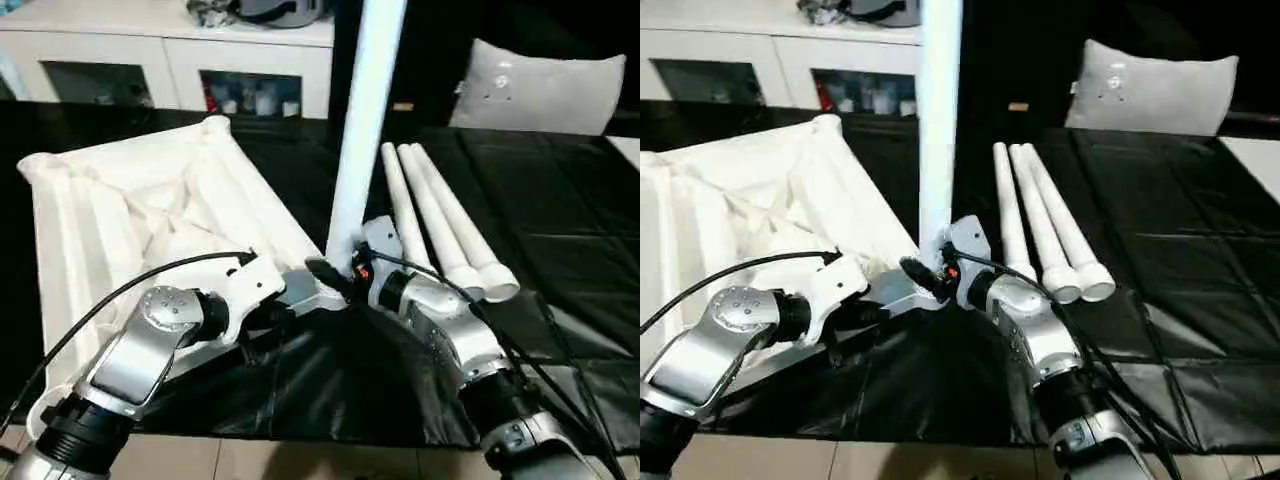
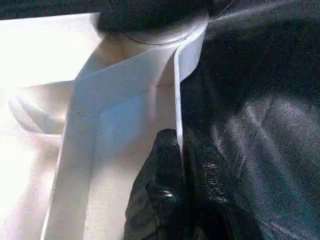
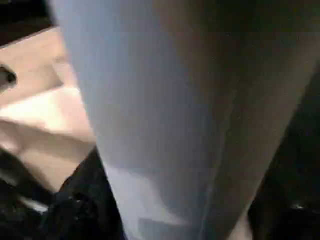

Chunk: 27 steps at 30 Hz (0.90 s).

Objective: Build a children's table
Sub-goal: Insert table leg to table base

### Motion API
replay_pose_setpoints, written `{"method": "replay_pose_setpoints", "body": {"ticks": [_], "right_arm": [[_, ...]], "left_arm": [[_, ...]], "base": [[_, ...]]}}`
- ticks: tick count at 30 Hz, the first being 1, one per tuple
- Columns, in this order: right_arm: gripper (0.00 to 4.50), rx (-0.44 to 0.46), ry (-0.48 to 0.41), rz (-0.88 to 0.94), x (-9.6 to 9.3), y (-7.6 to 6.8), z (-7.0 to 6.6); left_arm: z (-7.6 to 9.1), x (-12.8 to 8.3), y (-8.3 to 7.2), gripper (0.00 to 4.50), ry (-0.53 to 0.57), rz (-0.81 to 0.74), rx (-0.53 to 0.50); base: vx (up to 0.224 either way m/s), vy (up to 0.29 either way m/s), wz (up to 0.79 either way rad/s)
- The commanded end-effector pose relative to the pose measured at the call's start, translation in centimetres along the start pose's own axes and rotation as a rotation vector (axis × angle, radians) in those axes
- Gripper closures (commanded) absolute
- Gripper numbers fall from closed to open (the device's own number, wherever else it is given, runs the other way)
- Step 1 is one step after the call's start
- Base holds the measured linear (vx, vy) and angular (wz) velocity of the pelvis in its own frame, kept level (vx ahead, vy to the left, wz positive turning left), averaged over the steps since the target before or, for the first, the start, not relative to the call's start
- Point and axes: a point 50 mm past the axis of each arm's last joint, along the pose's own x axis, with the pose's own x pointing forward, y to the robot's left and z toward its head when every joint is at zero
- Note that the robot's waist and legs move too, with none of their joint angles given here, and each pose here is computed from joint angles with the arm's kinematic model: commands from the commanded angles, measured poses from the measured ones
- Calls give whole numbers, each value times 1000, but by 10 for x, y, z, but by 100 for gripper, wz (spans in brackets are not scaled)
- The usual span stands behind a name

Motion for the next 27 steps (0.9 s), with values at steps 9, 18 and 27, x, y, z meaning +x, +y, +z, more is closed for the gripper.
{"method": "replay_pose_setpoints", "body": {"ticks": [9, 18, 27], "right_arm": [[40, -18, 26, -35, -41, -22, -19], [1, -43, -13, 80, -66, -23, -11], [1, -125, 8, 204, -71, -23, 3]], "left_arm": [[4, -4, 12, 450, -49, -58, 76], [-1, -6, 16, 450, -34, -148, 129], [-4, -8, 15, 450, -25, -269, 190]], "base": [[0, 0, 0], [0, 0, 0], [0, 0, 0]]}}
